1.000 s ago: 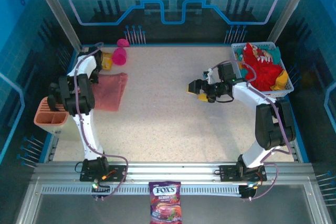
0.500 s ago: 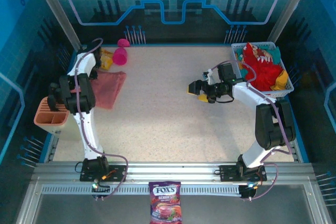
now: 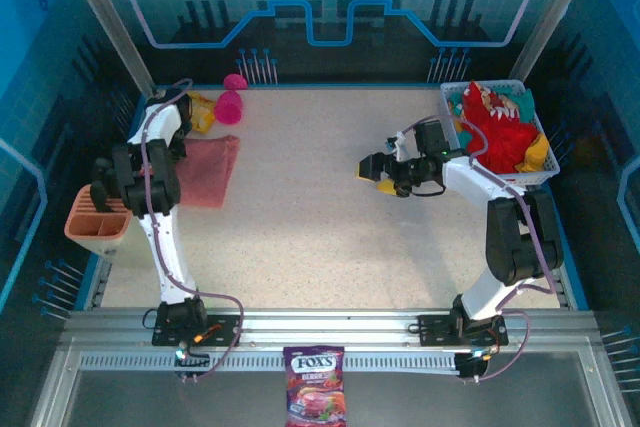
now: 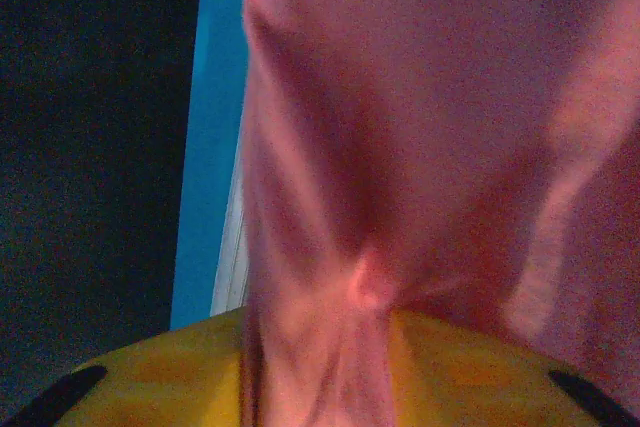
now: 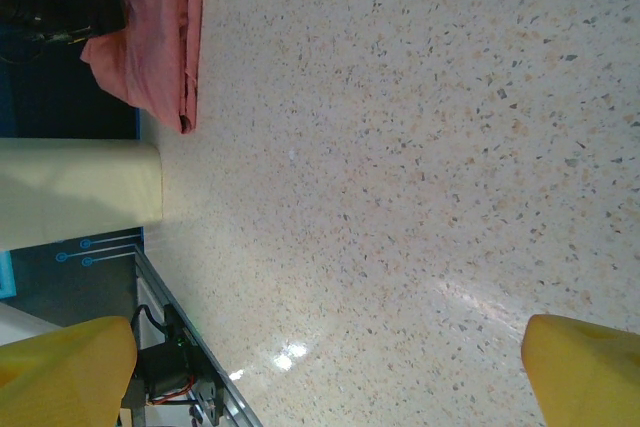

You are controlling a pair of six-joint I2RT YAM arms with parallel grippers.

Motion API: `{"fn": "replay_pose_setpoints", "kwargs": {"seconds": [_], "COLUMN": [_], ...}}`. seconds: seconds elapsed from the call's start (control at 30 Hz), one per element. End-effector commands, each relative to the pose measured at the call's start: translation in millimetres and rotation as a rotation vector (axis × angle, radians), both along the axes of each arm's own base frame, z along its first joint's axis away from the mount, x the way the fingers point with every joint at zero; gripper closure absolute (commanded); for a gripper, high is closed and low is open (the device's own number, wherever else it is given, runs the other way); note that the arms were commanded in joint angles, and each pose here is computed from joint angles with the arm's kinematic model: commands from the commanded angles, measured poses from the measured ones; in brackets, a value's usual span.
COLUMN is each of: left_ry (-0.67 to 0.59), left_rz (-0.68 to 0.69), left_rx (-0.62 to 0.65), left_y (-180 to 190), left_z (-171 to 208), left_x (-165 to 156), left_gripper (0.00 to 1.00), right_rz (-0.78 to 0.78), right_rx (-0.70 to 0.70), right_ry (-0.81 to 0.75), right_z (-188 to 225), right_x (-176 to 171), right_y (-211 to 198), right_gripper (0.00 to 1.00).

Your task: Fold and stack the t-shirts

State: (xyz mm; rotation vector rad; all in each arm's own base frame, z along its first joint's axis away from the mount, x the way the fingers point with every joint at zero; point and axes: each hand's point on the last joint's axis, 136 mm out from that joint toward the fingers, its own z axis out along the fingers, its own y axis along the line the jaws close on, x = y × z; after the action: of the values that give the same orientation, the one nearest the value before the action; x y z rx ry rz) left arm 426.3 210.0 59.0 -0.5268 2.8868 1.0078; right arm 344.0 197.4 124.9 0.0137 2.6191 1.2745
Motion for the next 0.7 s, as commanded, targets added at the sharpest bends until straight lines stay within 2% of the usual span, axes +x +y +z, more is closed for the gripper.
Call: {"fn": "replay_pose_setpoints", "kwargs": {"seconds": [0.0,0.13,0.3,0.37,0.67], "left_ry": [-0.012,-0.067,-0.147,-0.171,-0.283], "left_rz": [0.022,0.017,-0.016,-0.048,-0.133], "left_rx": [-0.033,-0.038,-0.079,-0.083,-0.159], "left_y": [-4.4,-9.0,-25.7,-37.8,-97.3], "left_z": [6.2,25.7,58.9,74.0,127.1], "left_x": [-6.4,-2.0,10.3,16.9,23.2], "left_gripper": [0.46,0.33,0.25,0.16,0.11], "right_rz": [0.036,0.042,0.05,0.051,0.052], "right_rx": [0.002,0.004,0.005,0.003,-0.035], "right_ry": [0.022,0.022,0.015,0.013,-0.03], "right_z": [-4.4,-3.5,-0.9,-0.4,9.2], "right_x": [-9.4,-9.4,-9.2,-8.9,-7.7], "right_y": [7.2,9.9,13.5,15.0,12.7], "right_gripper": [0.0,0.0,0.0,0.0,0.0]}}
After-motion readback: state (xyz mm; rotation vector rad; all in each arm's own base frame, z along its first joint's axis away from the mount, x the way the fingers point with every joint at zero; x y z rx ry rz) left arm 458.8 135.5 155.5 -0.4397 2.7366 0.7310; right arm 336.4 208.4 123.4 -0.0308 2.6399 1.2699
